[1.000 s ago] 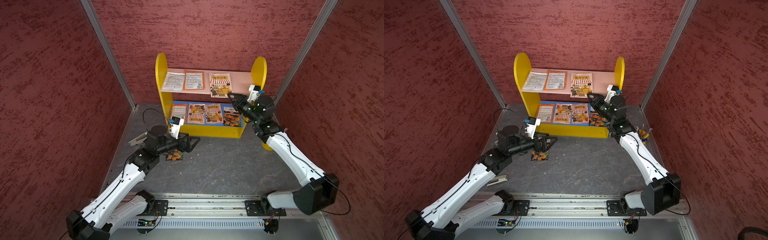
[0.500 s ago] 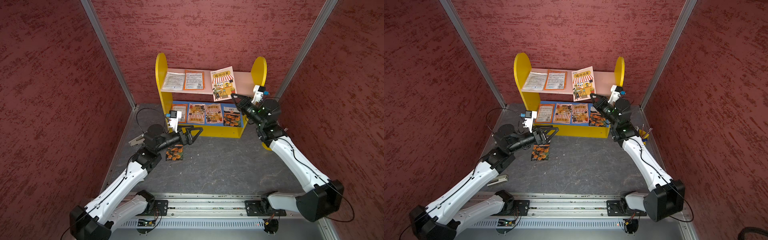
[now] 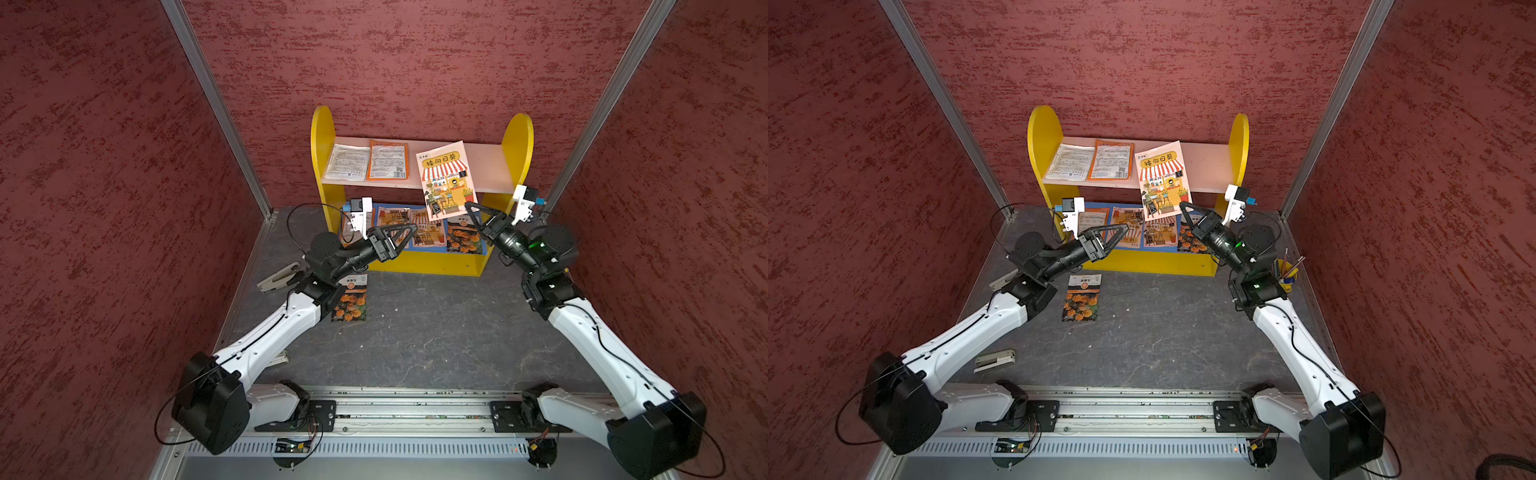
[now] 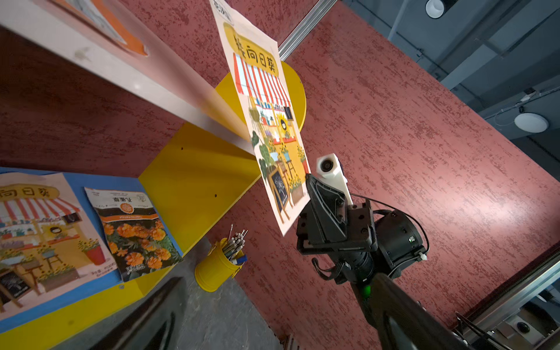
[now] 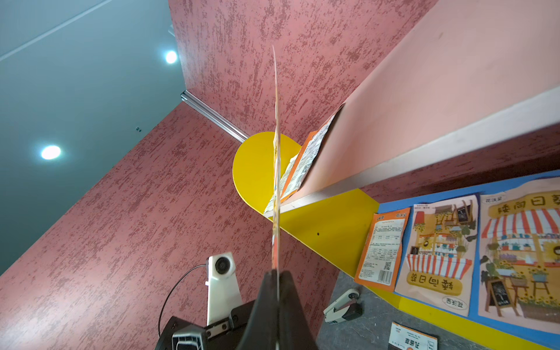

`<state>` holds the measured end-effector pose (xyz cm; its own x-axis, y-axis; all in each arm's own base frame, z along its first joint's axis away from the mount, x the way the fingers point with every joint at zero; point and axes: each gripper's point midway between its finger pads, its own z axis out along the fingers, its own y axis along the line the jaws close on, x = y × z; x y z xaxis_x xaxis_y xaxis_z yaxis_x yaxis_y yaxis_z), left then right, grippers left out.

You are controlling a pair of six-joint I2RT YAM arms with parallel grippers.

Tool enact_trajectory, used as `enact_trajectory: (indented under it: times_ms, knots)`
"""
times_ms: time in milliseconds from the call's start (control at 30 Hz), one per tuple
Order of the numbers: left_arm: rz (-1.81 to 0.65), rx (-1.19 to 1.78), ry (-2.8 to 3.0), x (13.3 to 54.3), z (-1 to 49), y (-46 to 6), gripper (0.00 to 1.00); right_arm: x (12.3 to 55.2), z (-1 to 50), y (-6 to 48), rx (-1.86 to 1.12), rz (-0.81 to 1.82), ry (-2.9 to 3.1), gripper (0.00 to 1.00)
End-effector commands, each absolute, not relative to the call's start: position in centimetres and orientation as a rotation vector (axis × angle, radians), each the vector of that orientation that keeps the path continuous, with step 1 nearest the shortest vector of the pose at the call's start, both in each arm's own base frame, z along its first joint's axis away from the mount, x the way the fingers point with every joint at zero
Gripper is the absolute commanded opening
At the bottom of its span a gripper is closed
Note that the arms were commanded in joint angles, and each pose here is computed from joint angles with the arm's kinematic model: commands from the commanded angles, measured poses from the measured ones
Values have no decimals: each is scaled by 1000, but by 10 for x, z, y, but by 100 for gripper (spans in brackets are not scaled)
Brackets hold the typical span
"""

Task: Take the seed bag off the shelf
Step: Pick up the seed packet from the shelf.

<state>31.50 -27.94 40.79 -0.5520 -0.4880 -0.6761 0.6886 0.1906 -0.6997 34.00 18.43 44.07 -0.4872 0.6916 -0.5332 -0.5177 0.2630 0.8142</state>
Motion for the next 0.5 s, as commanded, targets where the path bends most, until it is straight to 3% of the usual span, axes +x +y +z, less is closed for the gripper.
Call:
enact_trajectory:
  times_ms: [0, 467]
  knots:
    - [-1598, 248, 1360, 312, 447, -282, 95, 325, 453, 190, 103, 1512, 1436, 0]
    - [-1684, 264, 1349, 339, 452, -310, 75, 316, 452, 202, 31, 1542, 1445, 0]
